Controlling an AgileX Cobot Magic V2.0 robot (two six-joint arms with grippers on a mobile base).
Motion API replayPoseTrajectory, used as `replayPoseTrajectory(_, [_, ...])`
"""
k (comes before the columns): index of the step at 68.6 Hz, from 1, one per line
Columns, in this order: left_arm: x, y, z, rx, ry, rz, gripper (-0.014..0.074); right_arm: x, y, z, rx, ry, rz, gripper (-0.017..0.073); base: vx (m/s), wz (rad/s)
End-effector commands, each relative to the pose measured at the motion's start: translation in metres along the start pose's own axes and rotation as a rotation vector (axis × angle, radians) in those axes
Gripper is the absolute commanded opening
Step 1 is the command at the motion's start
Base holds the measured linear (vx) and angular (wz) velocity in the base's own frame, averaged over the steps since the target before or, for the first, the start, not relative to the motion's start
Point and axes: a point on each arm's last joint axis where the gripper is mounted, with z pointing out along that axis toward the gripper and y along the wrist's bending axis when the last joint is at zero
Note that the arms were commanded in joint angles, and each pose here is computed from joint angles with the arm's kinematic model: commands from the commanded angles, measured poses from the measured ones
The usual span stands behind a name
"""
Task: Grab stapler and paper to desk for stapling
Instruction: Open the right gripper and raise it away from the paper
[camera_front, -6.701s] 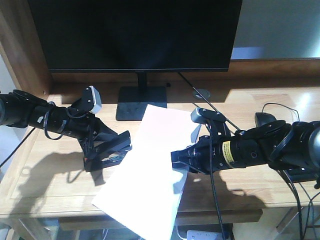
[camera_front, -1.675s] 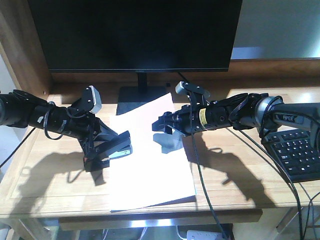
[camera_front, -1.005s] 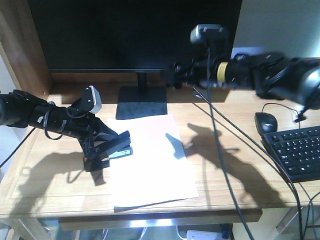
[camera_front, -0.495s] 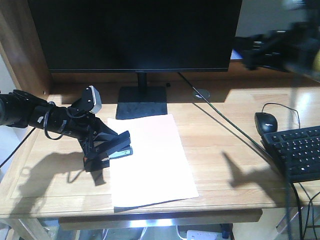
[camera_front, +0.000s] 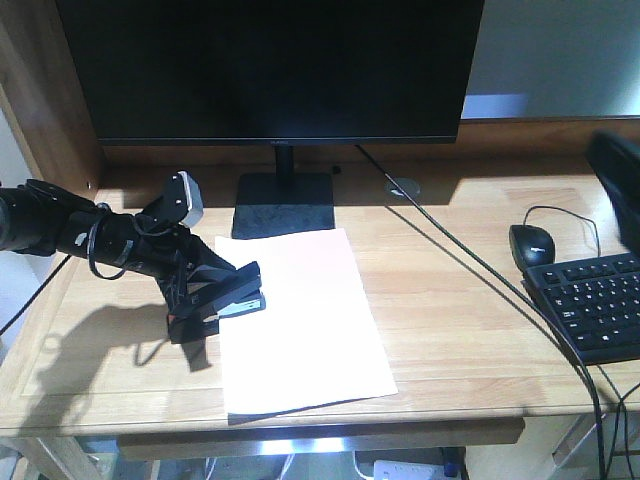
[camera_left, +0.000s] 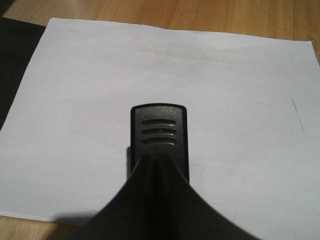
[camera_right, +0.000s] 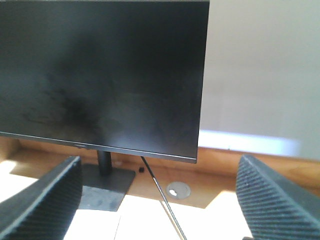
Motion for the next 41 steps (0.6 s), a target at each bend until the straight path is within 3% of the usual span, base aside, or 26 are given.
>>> replayPoseTrajectory(1, [-0.028,0.001,-0.017,-0.035,-0.082,0.019,-0.0007,0.0,0.002,-0.025,0.035,-0.072,-0.051,0.0584,0.0,0.0])
replayPoseTrajectory(23, [-0.028,0.001,-0.017,-0.035,-0.082,0.019,-0.0007,0.06,0.018,-0.083,0.029,-0.179,-0.07,0.0584,0.0,0.0])
replayPoseTrajectory(41, [-0.028,0.001,-0.017,-0.035,-0.082,0.019,-0.0007,0.094,0.022,-0.096,0.031,-0.211,-0.075,0.0584,0.0,0.0])
